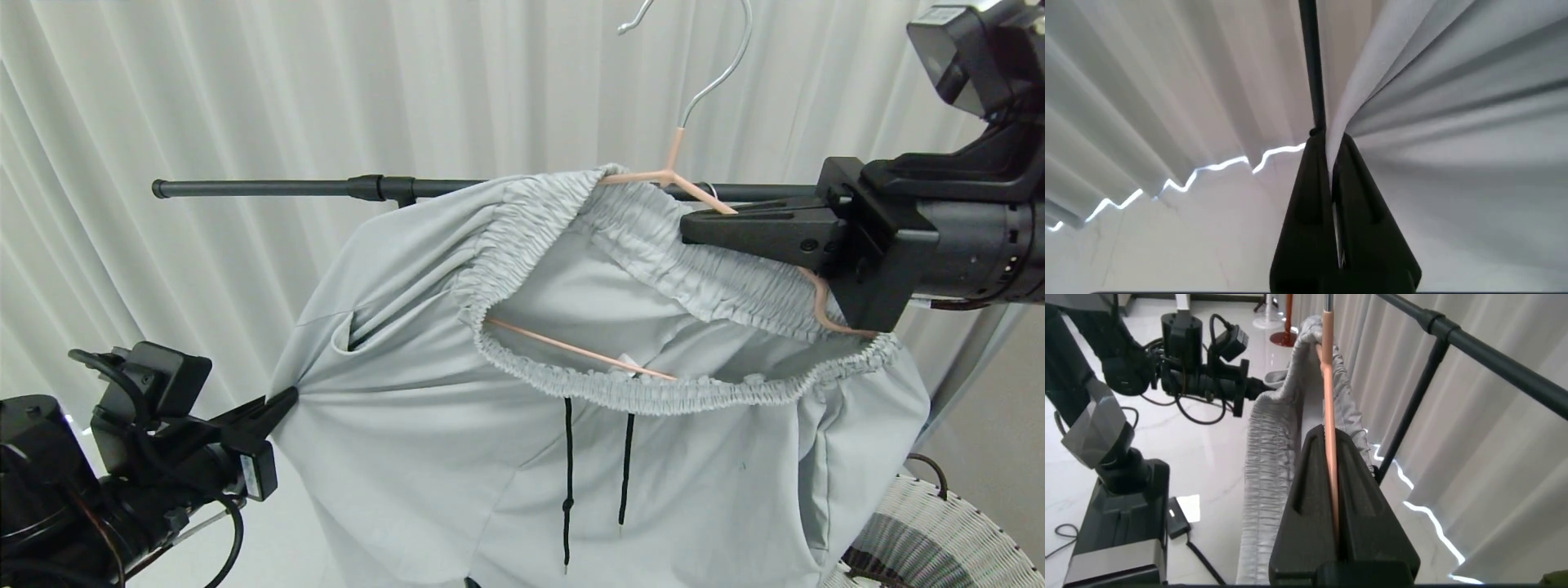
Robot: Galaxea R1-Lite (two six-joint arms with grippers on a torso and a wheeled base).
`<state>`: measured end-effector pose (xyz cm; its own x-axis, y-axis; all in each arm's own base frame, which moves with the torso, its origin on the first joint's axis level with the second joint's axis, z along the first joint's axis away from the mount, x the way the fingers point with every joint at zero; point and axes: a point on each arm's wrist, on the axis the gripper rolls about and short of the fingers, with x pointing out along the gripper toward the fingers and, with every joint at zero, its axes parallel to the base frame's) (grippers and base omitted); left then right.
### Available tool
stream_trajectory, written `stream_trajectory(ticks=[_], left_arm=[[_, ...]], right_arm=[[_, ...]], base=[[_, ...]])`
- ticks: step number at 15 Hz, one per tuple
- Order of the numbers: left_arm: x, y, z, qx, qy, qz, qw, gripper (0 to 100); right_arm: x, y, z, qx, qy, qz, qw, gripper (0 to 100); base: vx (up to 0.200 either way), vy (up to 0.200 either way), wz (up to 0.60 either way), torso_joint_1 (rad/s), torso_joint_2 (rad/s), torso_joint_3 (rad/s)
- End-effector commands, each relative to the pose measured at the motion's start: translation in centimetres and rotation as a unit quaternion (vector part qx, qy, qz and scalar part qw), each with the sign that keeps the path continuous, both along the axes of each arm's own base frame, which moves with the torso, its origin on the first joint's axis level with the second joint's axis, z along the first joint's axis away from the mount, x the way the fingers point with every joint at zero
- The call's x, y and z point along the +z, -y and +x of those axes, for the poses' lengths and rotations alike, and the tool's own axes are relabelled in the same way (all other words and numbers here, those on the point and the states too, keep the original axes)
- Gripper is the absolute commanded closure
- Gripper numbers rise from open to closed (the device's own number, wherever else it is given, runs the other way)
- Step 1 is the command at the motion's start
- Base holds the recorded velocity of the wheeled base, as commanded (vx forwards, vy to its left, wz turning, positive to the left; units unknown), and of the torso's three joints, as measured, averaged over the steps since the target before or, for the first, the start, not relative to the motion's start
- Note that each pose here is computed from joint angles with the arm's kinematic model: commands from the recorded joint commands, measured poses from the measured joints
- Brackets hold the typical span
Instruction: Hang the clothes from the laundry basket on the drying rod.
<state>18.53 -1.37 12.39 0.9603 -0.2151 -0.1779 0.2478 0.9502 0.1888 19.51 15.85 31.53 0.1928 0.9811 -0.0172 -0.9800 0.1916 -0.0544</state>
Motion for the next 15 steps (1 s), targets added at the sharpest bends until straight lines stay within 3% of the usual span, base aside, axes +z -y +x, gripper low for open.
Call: stream_trajectory(ticks=[1, 2, 10, 15], left_arm=[[-0.2, 0.0, -0.3, -0.006, 0.0, 0.022, 0.9998, 100], [-0.3, 0.0, -0.7, -0.014, 0.002, 0.034, 0.9993, 0], [1.8, 0.5, -1.8, -0.06, 0.061, 0.022, 0.996, 0], [2.6, 2.0, -2.0, -0.094, 0.056, -0.062, 0.9921, 0]], right_arm=[[0.1, 0.0, 0.0, 0.0, 0.001, 0.001, 1.0, 100], [0.2, 0.0, 0.0, 0.0, 0.003, 0.002, 1.0, 100], [0.0, 0.0, 1.3, -0.02, -0.006, -0.003, 0.9998, 100], [-1.5, 0.0, 2.1, -0.082, -0.042, -0.028, 0.9954, 100]], base=[[0.0, 0.0, 0.0, 0.0, 0.0, 0.0], [0.0, 0.0, 0.0, 0.0, 0.0, 0.0], [0.0, 0.0, 0.0, 0.0, 0.0, 0.0], [0.0, 0.0, 0.0, 0.0, 0.0, 0.0]])
